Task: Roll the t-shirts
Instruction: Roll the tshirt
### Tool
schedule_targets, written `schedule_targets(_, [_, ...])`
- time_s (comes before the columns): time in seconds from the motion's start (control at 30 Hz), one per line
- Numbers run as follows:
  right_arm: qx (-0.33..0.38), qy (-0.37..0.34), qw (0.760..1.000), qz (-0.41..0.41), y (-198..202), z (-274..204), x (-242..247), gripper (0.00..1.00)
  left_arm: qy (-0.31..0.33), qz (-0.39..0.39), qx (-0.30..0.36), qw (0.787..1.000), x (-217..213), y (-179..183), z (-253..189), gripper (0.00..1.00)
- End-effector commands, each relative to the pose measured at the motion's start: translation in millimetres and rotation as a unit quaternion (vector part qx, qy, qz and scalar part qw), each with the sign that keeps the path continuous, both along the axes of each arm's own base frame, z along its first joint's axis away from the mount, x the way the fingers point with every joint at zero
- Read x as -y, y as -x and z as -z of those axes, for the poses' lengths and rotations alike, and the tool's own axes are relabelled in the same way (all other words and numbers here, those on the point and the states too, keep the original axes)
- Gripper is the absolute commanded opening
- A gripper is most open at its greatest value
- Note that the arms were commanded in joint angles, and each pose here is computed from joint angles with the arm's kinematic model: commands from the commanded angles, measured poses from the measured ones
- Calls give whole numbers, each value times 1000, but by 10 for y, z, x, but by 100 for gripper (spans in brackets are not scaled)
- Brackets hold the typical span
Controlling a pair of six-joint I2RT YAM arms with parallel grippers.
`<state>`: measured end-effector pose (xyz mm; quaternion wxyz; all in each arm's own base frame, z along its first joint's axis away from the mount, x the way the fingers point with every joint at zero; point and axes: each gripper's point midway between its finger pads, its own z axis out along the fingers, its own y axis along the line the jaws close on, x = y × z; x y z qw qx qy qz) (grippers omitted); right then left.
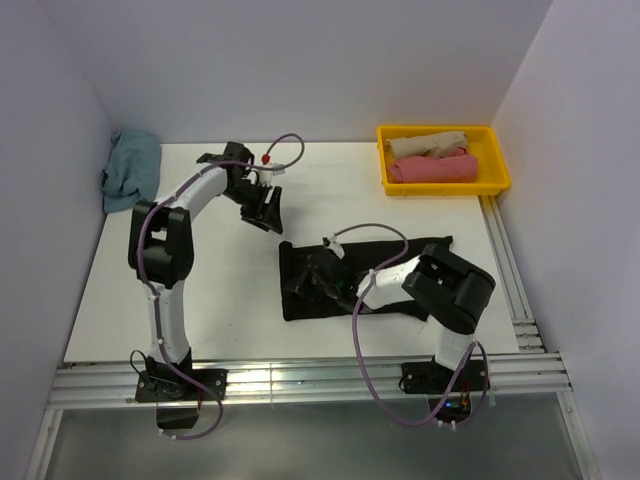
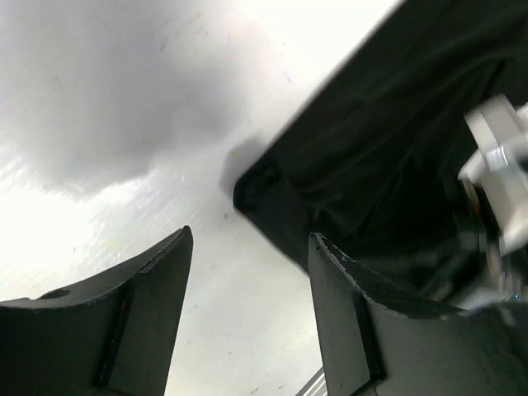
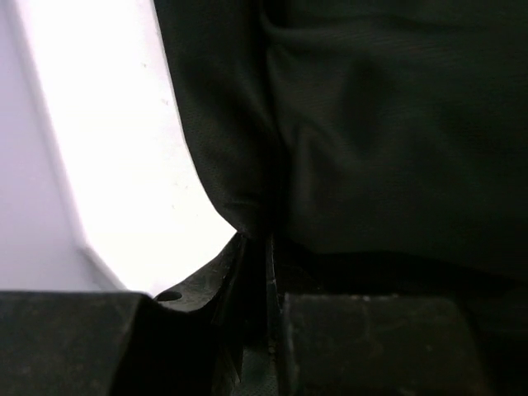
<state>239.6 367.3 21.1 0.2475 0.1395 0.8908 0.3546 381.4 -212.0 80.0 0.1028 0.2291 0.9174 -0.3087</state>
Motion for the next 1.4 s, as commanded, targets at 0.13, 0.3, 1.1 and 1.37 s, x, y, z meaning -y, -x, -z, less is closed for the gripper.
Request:
schedule_targets(0.13, [-29, -174, 984, 17, -52, -212, -43, 6, 73, 30, 10, 997, -94, 236, -119, 64])
schedule_targets(0.3, [-51, -222, 973, 18, 2, -145, -70, 6, 108, 33, -24, 993, 21, 458, 206, 64])
schedule_targets(1.1, [13, -47, 999, 25, -145, -187, 194, 44, -8, -33, -25, 999, 146, 391, 596, 0])
schedule_targets(1.37, [70, 201, 977, 29, -115, -465, 285, 60, -74, -28, -20, 997, 53, 349, 559, 0])
